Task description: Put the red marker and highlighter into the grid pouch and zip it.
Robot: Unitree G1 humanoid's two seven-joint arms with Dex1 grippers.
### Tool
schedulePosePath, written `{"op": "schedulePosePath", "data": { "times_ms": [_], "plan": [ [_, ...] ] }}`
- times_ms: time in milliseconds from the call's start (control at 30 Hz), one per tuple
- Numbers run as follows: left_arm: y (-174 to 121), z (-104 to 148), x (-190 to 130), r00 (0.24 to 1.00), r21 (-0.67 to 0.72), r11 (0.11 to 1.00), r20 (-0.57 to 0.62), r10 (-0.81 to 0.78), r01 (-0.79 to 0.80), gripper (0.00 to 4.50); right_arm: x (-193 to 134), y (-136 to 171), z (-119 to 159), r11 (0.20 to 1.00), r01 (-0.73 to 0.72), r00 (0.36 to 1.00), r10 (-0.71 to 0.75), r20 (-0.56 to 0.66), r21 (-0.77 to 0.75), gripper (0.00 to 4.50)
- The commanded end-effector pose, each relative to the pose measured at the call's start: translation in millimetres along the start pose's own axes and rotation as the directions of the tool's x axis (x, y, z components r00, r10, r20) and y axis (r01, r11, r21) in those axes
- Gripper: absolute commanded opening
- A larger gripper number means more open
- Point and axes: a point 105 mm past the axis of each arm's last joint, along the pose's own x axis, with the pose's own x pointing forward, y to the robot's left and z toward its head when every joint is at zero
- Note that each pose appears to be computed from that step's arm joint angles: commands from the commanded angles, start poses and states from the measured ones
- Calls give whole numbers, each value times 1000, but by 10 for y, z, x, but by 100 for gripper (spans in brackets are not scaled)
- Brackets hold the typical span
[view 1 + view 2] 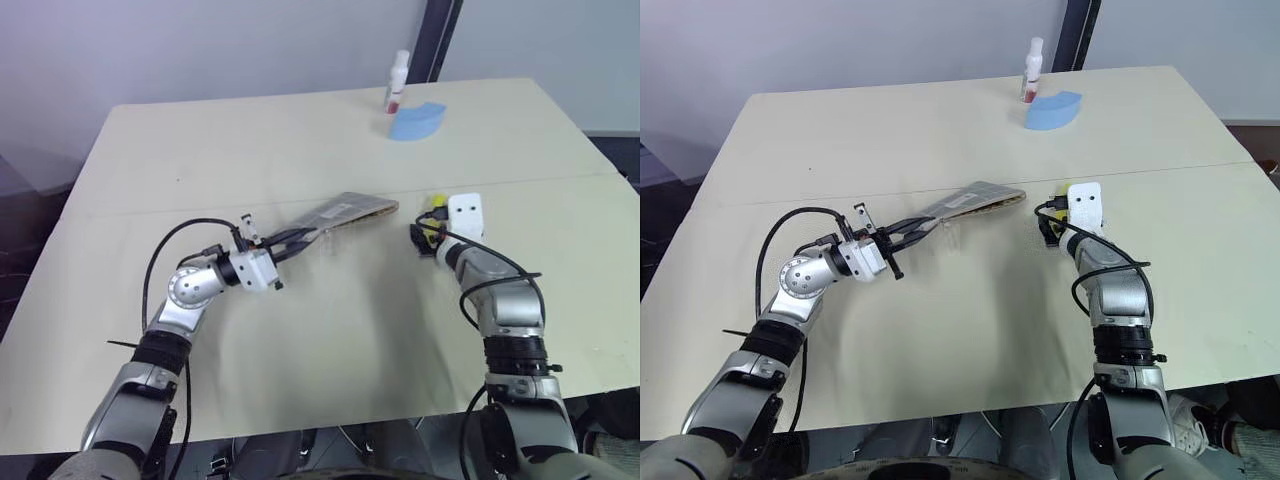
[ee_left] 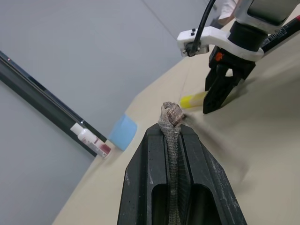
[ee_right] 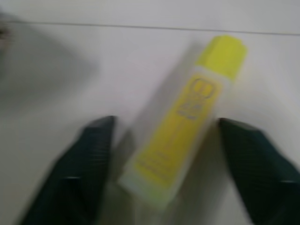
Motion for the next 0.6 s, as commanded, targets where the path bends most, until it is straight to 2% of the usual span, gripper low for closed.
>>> {"op": "schedulePosePath", "data": {
  "times_ms": [33,67,100,200,300,433,600],
  "plan": [
    [125,84,35,999,14,999,28,43,-44,0,-106,-26,-36,1000,-6,1000,6,-5,-10,165],
    [126,83,39,999,15,999,28,38,-38,0,-145,-53,14,1000,-1,1000,2,20,-30,104],
    [121,81,40,999,14,999,27,32,-32,0,-181,-83,64,999,4,999,-2,46,-48,85],
    [132,73,43,999,-22,999,31,36,-36,0,-376,-129,330,991,-32,981,57,185,-131,88],
    [156,70,41,999,-58,998,36,40,-38,0,-651,-76,527,965,-143,935,205,290,-220,88],
    [239,66,60,997,-96,994,46,61,-57,0,-978,33,475,874,-284,885,397,242,-394,88],
    [255,83,93,996,-106,993,61,59,-52,0,-1000,198,412,832,-355,859,470,202,-427,88]
  ]
}}
